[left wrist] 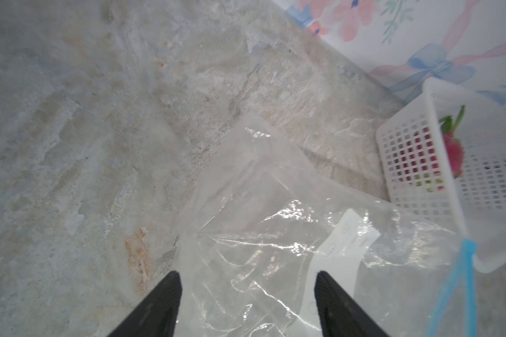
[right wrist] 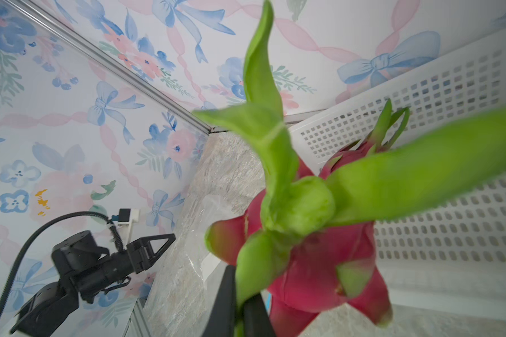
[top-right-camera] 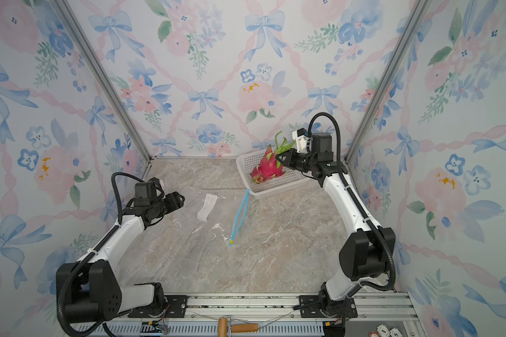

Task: Open the zip-top bag and take out the dragon fruit
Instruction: Place the zipper food storage bag at the center of the board, then place the dragon fruit in the basket.

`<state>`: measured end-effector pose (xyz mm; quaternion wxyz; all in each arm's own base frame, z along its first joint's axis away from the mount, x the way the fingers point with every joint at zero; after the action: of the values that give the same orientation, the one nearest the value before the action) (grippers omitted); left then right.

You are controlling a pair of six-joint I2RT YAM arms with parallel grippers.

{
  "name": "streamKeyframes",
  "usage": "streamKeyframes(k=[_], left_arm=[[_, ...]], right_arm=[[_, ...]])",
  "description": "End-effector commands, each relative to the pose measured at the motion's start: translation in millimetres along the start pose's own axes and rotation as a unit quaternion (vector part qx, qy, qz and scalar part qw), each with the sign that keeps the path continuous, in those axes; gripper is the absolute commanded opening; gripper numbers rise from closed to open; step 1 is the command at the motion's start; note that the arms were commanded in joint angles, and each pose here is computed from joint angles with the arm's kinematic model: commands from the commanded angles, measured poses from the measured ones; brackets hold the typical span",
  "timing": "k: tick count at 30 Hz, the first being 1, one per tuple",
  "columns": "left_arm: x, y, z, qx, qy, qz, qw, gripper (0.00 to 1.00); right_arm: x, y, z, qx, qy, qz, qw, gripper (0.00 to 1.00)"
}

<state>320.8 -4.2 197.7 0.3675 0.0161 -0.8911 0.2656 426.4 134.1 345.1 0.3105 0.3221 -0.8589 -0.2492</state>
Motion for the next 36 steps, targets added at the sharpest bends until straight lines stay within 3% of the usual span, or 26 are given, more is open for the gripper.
streamKeyframes(k=[1,5,11,15,17,21,24,31,36], left_arm=[[28.3,-18.4,-1.3,-0.008,-0.019,0.061,0.998,0.82],[54.9,-30.6,4.7,-0.006,-0.038,0.106,0.994,0.98],[81.0,-41.0,31.5,0.005,-0.037,0.167,0.985,0.98],[90.5,-46.9,49.3,-0.003,-0.030,0.196,0.980,0.98],[92.1,-48.4,56.4,-0.004,-0.020,0.209,0.978,0.98],[92.3,-45.6,66.3,-0.003,-0.008,0.217,0.976,0.98],[93.8,-43.9,69.3,-0.004,-0.010,0.217,0.976,0.98],[92.8,-41.9,72.0,-0.001,-0.009,0.214,0.977,0.98],[94.2,-41.7,71.7,0.001,-0.012,0.214,0.977,0.98]], right_arm=[[-21.7,-19.1,-23.1,0.013,-0.019,0.001,1.000,0.00],[-62.7,-54.1,-30.1,-0.008,-0.017,0.002,1.000,0.00],[-101.2,-104.6,-22.3,-0.029,0.013,0.032,0.999,0.01],[-110.4,-116.1,-18.3,-0.034,0.028,0.040,0.998,0.05],[-112.2,-116.7,-17.2,-0.037,0.031,0.040,0.998,0.13],[-109.1,-116.0,-16.7,-0.035,0.031,0.046,0.998,0.49],[-101.2,-111.6,-19.0,-0.027,0.028,0.055,0.998,0.64],[-66.9,-96.7,-37.4,-0.009,0.000,0.066,0.998,0.71],[-25.9,-74.0,-62.8,0.012,-0.052,0.080,0.995,0.75]])
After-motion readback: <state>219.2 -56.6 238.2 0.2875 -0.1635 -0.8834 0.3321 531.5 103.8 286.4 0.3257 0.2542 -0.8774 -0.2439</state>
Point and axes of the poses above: each gripper's point midway between its finger pads, its own x axis back along the fingers, its own y axis along the line the jaws close on, z = x × y, the point moved 6 cm from there along x, back along the fingers, and after that the axes turned 3 degrees about x, right-handed, at the moved point
